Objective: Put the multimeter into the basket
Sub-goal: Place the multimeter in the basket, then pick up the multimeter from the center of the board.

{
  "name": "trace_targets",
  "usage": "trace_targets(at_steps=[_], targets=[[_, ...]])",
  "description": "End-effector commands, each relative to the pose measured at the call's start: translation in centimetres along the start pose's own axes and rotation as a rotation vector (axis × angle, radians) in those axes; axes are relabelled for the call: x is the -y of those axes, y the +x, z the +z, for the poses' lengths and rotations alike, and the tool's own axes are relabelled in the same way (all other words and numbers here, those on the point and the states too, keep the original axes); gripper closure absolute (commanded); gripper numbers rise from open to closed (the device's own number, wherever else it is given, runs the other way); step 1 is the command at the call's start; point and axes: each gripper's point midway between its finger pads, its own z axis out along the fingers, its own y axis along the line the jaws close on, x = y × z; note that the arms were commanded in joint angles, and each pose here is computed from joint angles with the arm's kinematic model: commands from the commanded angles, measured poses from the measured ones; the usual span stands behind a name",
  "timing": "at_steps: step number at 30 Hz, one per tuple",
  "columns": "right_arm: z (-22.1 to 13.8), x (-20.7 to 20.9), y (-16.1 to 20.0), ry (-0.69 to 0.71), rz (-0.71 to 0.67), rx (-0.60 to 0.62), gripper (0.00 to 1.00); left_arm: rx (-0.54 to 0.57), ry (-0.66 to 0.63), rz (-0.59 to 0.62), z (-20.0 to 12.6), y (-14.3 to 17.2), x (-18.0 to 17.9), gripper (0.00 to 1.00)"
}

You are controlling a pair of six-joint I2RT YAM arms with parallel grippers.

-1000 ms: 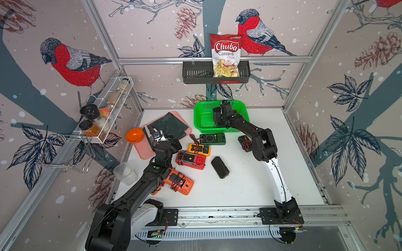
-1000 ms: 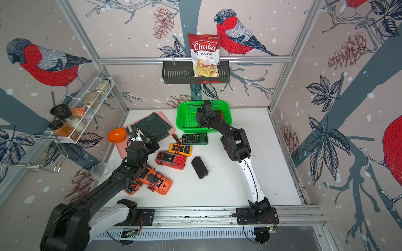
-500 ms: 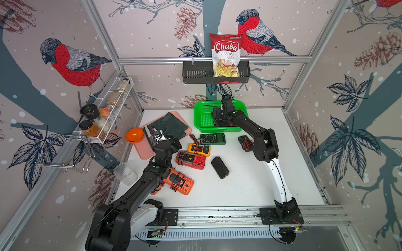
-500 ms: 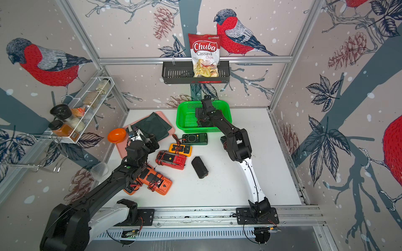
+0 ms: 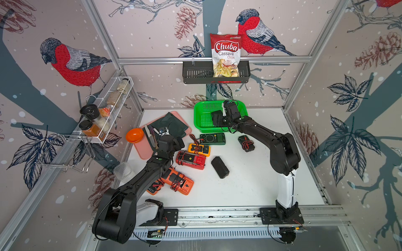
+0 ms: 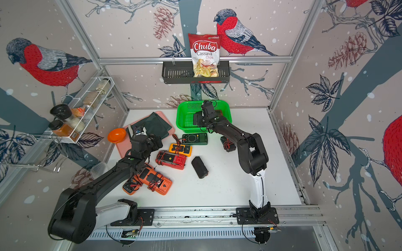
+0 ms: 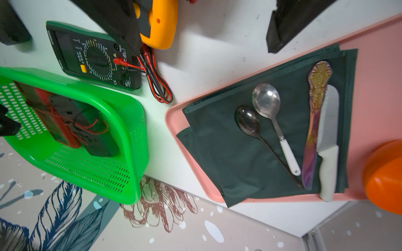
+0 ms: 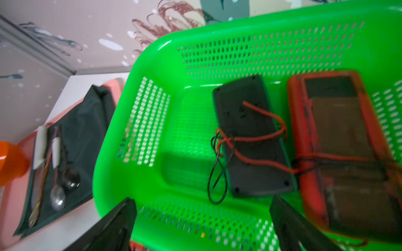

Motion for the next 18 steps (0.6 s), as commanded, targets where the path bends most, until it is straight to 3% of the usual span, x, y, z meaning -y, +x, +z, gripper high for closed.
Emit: trace_targets(at_steps=[1, 9, 18], targets=[[-2.7, -3.5, -0.2, -0.147, 0.028, 0.080, 0.00, -0.072, 0.081, 0.027, 0.8, 1.0, 1.5, 0.09], [-4.9, -6.3, 5.0, -0.113, -0.247, 0.029, 0.02, -0.209, 0.162, 0.041, 3.1, 3.0, 3.2, 0.25], [-2.9, -4.6, 8.2, -0.007, -0.259, -0.067, 0.10, -0.350, 0.244, 0.013, 6.0, 6.2, 4.6, 0.38]])
